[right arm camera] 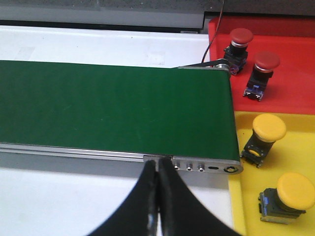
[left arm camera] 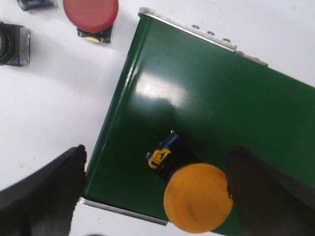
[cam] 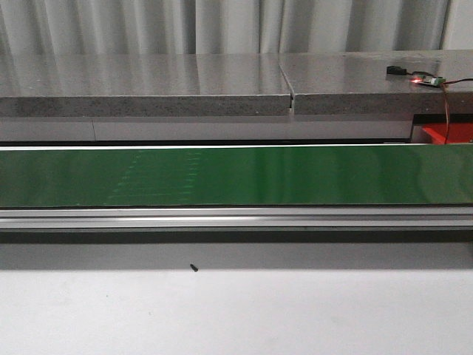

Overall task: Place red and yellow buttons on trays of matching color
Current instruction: 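Grasp a yellow button with the left gripper, then place the yellow button on the near end of the green belt, then grasp a red button with the left gripper and place it on the belt, then move the right gripper above the yellow button riding the belt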

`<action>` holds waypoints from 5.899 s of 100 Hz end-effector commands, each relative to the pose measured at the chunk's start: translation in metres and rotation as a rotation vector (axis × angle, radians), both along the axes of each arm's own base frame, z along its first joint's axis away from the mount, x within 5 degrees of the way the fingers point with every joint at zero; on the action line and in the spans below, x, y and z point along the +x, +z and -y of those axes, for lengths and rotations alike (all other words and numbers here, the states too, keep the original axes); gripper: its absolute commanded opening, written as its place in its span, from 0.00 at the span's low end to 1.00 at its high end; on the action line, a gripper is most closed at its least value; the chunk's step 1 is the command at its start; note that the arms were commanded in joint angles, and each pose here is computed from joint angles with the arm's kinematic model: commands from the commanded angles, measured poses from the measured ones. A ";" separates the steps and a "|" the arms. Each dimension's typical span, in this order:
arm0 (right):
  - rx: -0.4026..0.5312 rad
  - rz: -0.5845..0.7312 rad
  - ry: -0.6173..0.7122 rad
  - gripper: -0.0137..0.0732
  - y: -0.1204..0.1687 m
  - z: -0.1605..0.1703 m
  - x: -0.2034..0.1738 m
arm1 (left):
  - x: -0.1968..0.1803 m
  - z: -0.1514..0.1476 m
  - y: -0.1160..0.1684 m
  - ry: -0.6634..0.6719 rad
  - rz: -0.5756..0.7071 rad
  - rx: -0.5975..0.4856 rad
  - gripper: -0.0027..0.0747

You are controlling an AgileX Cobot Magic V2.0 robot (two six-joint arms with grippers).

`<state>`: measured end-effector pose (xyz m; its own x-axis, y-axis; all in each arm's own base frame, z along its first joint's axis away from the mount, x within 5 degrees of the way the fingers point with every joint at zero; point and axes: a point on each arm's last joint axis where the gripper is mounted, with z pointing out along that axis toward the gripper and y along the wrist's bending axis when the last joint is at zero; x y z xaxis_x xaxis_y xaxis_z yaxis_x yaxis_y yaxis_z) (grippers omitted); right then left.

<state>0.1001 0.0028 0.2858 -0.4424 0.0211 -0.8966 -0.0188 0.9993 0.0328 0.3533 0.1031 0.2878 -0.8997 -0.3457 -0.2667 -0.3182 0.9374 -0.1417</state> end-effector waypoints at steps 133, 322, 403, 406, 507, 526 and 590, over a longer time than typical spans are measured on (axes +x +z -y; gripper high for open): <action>-0.008 0.089 -0.001 0.08 0.013 0.000 0.002 | 0.013 -0.131 -0.049 0.324 0.129 -0.025 0.76; -0.007 0.089 -0.001 0.08 0.013 0.000 0.002 | -0.013 0.016 0.018 -0.038 0.330 0.005 0.33; -0.007 0.090 -0.001 0.08 0.014 0.000 0.002 | -0.016 0.020 0.022 -0.118 0.327 0.052 0.68; -0.007 0.090 -0.001 0.08 0.014 0.000 0.002 | -0.018 0.022 0.028 -0.134 0.349 0.065 0.66; 0.004 0.087 -0.001 0.08 0.013 0.000 0.002 | -0.146 0.127 0.066 -0.443 0.662 0.175 0.01; 0.004 0.060 0.001 0.08 0.011 0.000 0.002 | -0.186 0.123 0.056 -0.433 0.722 0.198 0.01; -0.018 -0.056 0.082 0.08 0.043 -0.009 0.030 | -0.259 0.119 0.043 -0.422 0.812 0.195 0.01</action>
<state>0.1152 0.0075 0.3057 -0.5421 -0.0012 -0.8403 -0.0589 0.9976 0.0366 0.0921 -0.0148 0.3179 -0.5204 0.1128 -0.8464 0.1881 0.9820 0.0152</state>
